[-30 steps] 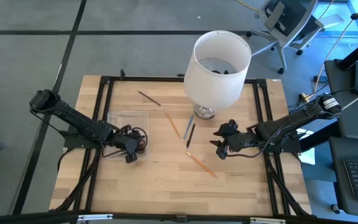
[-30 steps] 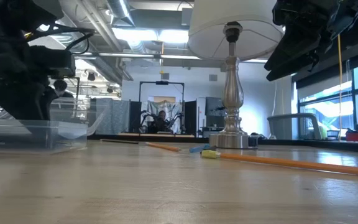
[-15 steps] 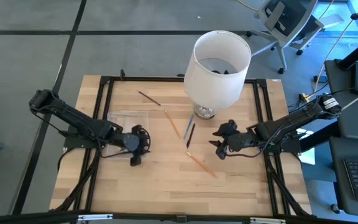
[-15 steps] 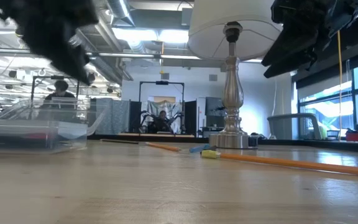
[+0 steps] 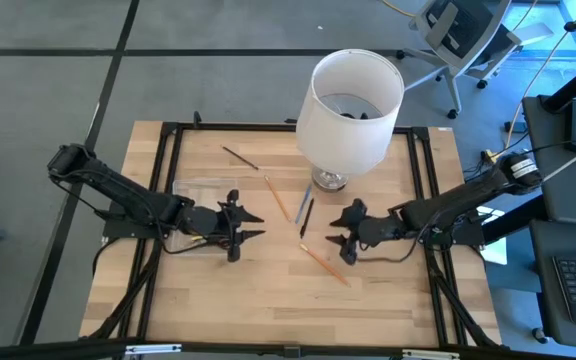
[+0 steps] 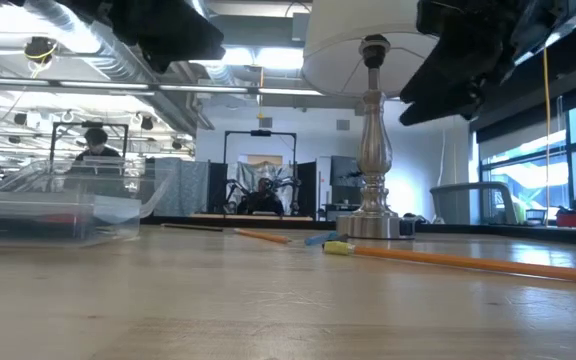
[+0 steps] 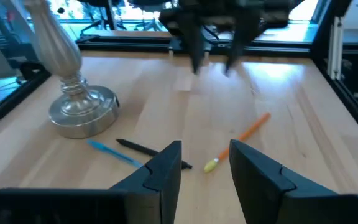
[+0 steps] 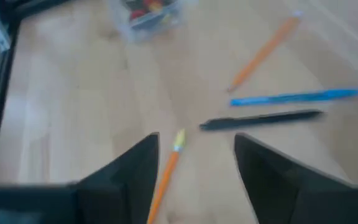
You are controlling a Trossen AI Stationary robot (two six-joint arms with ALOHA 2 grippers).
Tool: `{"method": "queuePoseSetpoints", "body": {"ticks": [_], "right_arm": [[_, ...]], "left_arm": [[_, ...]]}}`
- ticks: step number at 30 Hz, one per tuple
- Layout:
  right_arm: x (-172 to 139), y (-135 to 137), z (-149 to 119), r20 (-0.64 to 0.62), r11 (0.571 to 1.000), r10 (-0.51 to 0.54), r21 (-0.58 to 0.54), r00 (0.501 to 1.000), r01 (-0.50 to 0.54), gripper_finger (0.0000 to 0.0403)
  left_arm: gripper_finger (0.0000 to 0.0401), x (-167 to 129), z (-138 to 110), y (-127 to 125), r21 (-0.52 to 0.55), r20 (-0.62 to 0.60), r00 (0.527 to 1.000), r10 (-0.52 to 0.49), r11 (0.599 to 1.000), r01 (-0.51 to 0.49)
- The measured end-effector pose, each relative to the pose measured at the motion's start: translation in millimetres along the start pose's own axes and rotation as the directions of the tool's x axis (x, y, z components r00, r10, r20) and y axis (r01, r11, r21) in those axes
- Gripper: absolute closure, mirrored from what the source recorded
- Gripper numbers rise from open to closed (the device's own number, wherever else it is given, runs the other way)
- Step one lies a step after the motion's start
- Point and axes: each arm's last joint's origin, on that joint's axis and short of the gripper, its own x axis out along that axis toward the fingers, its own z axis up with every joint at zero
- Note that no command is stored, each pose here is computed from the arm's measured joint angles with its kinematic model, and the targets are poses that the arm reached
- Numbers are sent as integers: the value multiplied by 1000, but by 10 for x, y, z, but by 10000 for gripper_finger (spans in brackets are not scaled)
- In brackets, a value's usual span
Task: Pick & place school supplies into a supply box
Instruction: Put the yellow pencil into the transparent supply box
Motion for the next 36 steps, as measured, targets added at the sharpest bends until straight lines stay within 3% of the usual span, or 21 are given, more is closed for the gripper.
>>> {"method": "queuePoseSetpoints", "body": {"ticks": [5,14,18,25,30,36], "right_arm": [[270,141,9,-115,998,-38,-60,993,32,192],[663,464,169,-398,991,-122,-93,909,93,192],[851,576,211,-412,992,-125,-76,903,103,192],[1072,660,181,-422,983,-134,-169,897,67,192],[1189,550,124,-433,977,-213,-108,876,184,192],[1290,373,190,-458,976,-213,-65,863,207,192]], "left_arm": [[274,7,11,14,-7,10,1000,13,1000,-13],[274,39,22,97,-19,12,998,63,998,-63],[274,43,21,110,-21,12,997,71,997,-70],[274,43,18,110,-24,11,997,74,997,-74],[274,43,12,111,-72,6,997,75,995,-74],[274,43,9,112,-95,4,997,75,993,-75]]}}
